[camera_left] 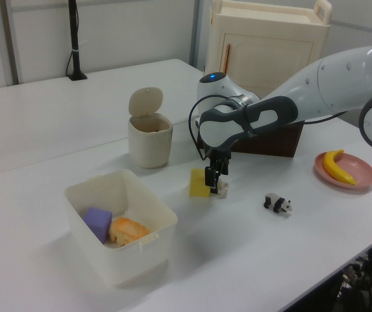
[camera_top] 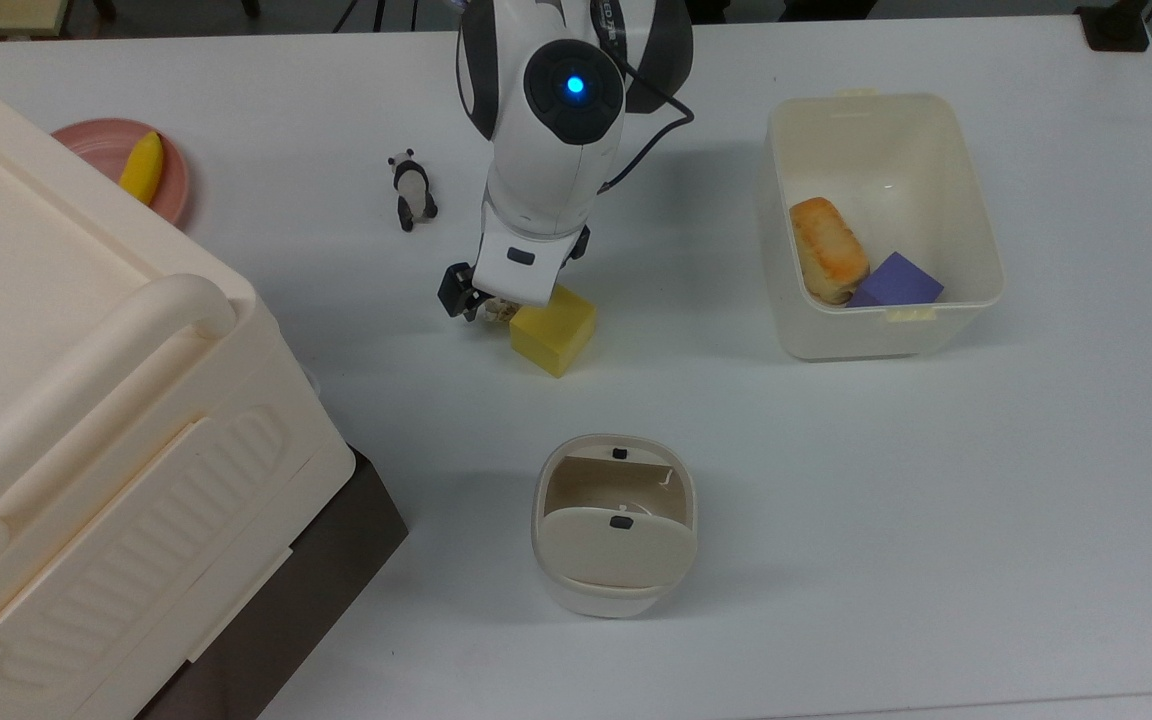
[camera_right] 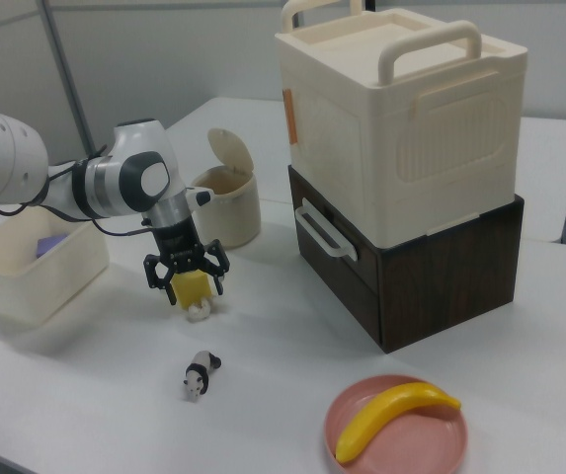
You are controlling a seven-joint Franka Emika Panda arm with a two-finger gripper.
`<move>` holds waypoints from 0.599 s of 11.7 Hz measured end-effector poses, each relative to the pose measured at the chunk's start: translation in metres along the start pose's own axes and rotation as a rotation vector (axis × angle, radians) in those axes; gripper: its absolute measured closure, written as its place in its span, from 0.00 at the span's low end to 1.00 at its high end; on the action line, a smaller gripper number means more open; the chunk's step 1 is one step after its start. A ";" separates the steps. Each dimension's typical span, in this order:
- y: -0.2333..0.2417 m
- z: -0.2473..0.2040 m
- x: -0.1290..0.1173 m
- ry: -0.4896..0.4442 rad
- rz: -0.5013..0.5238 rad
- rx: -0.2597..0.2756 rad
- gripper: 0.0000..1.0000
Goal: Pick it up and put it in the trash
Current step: 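Lower the gripper and close it on the small white item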
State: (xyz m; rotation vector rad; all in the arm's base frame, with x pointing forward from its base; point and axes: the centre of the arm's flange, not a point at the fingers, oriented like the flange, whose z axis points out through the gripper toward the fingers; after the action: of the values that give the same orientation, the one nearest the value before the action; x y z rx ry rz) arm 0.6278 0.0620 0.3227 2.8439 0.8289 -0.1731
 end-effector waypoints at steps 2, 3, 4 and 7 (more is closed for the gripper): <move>0.000 -0.001 0.000 0.001 0.000 -0.001 0.00; 0.000 -0.001 0.000 0.001 0.000 -0.001 0.00; 0.000 0.000 0.000 -0.001 -0.001 0.000 0.00; -0.001 0.007 0.001 -0.010 -0.003 0.005 0.00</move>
State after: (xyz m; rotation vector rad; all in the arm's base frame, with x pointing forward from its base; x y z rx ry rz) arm 0.6272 0.0621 0.3160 2.8440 0.8313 -0.1894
